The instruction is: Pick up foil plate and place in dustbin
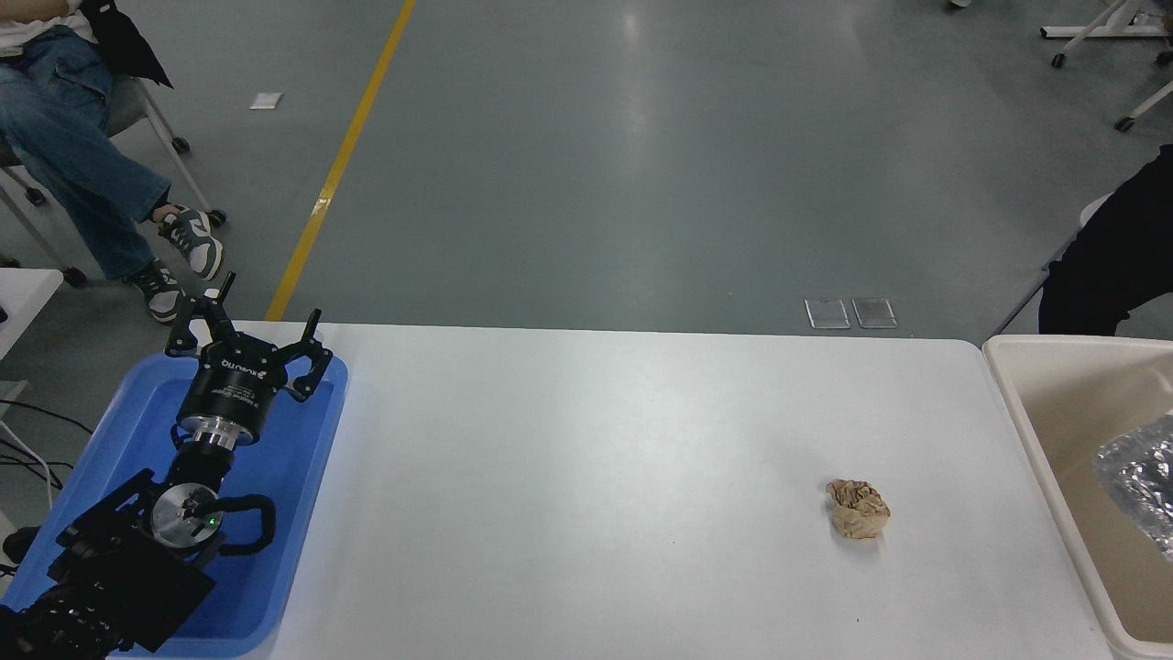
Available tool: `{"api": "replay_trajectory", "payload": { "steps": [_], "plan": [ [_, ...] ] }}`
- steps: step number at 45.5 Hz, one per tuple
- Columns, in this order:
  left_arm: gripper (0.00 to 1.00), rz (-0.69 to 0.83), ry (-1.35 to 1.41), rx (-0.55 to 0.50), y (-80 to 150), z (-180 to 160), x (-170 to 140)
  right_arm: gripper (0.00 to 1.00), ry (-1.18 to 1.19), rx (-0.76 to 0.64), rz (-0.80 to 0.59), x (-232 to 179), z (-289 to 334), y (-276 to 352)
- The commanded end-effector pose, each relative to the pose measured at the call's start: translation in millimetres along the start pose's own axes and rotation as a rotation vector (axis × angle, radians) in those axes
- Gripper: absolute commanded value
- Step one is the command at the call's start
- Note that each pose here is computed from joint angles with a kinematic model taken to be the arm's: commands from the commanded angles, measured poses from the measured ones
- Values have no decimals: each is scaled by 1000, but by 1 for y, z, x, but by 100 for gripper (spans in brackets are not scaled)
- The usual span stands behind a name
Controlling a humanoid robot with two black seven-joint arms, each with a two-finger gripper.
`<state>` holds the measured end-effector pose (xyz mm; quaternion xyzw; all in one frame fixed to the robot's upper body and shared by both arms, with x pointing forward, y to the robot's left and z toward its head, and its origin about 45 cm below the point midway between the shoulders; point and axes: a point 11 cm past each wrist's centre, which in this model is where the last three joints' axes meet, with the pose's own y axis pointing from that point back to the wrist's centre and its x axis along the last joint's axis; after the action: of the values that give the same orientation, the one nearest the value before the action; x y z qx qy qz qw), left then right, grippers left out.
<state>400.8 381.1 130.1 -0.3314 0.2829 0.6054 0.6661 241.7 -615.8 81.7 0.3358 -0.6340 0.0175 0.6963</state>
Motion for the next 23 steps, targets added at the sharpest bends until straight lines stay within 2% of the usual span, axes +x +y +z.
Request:
{"api": "replay_trajectory", "payload": {
  "steps": [1, 3, 7, 10, 14, 15, 23],
  "plan": [
    [100, -1, 0, 0, 0, 0, 0, 0, 1, -9, -9, -12, 5, 3],
    [100, 0, 1, 1, 0, 0, 0, 3, 4, -8, -9, -12, 6, 3],
    [100, -1, 0, -1, 0, 0, 0, 33, 12, -5, -7, -12, 5, 3],
    [100, 0, -1, 0, 0, 0, 0, 53, 13, -2, -5, -11, 4, 2],
    [100, -1, 1, 1, 0, -1, 0, 93, 16, 9, 5, -7, 0, 2],
    [100, 0, 1, 1, 0, 0, 0, 99, 15, 9, 10, -5, 0, 1],
    [100, 0, -1, 0, 0, 0, 0, 100, -24, 32, 35, 10, -19, 0]
  ]
}}
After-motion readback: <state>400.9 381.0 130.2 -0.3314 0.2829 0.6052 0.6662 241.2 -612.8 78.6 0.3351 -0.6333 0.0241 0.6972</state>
